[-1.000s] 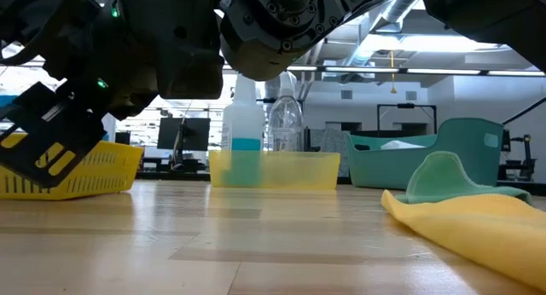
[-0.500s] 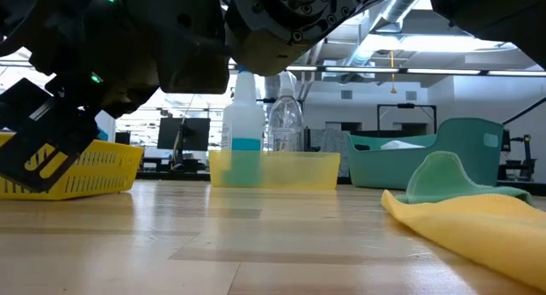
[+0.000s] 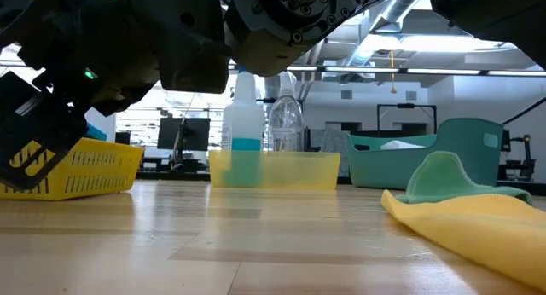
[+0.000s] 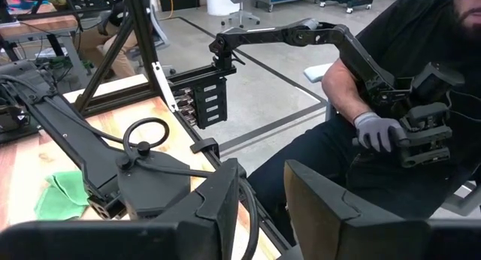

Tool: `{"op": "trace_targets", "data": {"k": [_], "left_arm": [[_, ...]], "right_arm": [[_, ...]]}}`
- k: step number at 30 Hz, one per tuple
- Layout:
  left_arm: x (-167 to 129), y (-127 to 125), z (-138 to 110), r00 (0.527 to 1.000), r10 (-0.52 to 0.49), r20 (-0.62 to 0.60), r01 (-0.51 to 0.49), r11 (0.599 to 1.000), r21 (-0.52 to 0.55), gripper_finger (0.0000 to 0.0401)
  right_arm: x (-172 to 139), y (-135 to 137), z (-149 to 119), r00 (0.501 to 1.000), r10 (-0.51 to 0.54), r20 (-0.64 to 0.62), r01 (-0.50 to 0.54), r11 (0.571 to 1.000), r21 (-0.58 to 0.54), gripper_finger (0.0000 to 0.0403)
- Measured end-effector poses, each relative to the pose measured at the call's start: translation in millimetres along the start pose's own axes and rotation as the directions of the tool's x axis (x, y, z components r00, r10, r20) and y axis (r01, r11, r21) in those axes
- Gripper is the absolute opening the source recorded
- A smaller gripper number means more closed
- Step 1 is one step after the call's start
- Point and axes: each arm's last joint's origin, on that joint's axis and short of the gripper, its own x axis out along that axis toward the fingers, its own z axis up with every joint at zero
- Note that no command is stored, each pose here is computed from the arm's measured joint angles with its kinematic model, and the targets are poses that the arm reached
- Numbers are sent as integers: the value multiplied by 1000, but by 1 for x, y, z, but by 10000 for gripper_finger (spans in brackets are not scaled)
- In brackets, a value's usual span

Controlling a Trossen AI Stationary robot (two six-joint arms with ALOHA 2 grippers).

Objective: Pick & Place Kitchen Items
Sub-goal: Put the blue sponge into the bottom yellow bin, then put the green microfiber cloth into the green bin

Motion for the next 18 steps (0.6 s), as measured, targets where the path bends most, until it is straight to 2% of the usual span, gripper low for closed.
{"op": "trace_targets", "data": {"k": [13,18], "left_arm": [[0,0,0,1000,0,0,0,1000,0,104],[0,0,0,1000,0,0,0,1000,0,104]], "right_arm": [[0,-2,3,999,25,38,-25,1000,7,214],[-10,-6,12,999,-15,52,14,1000,5,214]]}}
